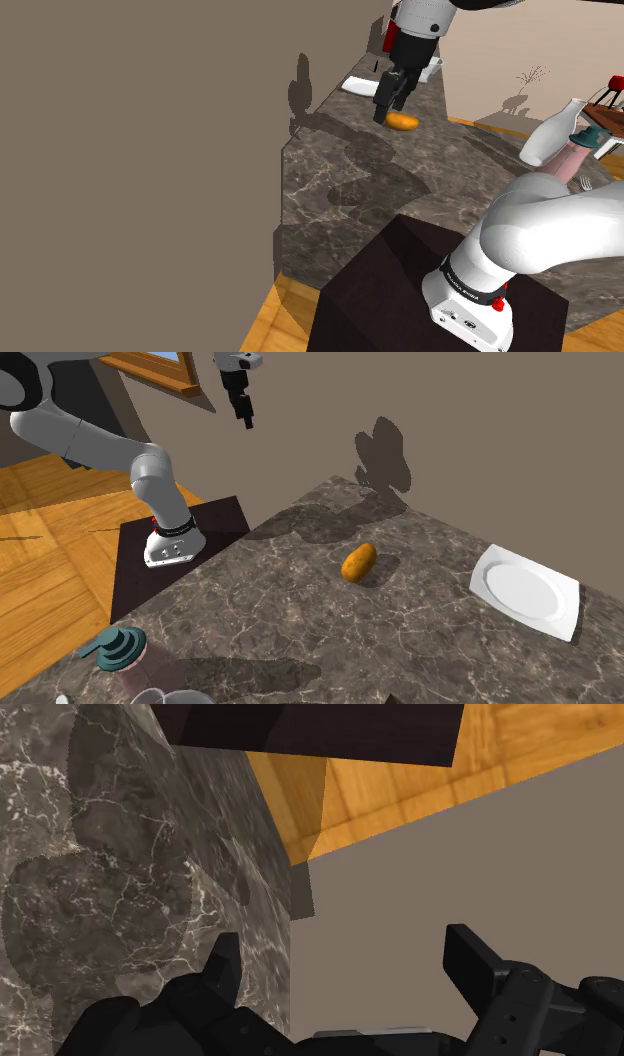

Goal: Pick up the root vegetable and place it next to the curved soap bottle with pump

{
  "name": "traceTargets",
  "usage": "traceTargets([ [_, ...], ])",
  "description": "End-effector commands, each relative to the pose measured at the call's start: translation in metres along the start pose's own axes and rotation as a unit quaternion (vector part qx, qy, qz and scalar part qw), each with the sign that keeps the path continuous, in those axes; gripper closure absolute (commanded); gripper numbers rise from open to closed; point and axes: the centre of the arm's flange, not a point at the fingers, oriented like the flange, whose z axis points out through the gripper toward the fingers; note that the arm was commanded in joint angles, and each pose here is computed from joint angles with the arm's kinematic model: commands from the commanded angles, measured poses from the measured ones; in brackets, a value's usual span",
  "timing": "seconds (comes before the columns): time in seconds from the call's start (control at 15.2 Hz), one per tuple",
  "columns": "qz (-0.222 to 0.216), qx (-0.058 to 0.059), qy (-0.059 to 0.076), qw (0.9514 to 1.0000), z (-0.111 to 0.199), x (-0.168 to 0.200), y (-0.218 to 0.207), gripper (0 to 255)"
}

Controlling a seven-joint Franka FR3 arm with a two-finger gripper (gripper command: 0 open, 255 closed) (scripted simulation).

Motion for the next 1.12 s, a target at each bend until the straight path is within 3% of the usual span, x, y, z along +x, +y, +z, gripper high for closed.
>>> traceTargets([
  [0.0, 0.0, 0.0, 0.0, 1.0, 0.0, 0.0, 0.0, 0],
  [1.06, -0.06, -0.009, -0.001, 0.9981, 0.08, 0.029, 0.19, 0],
])
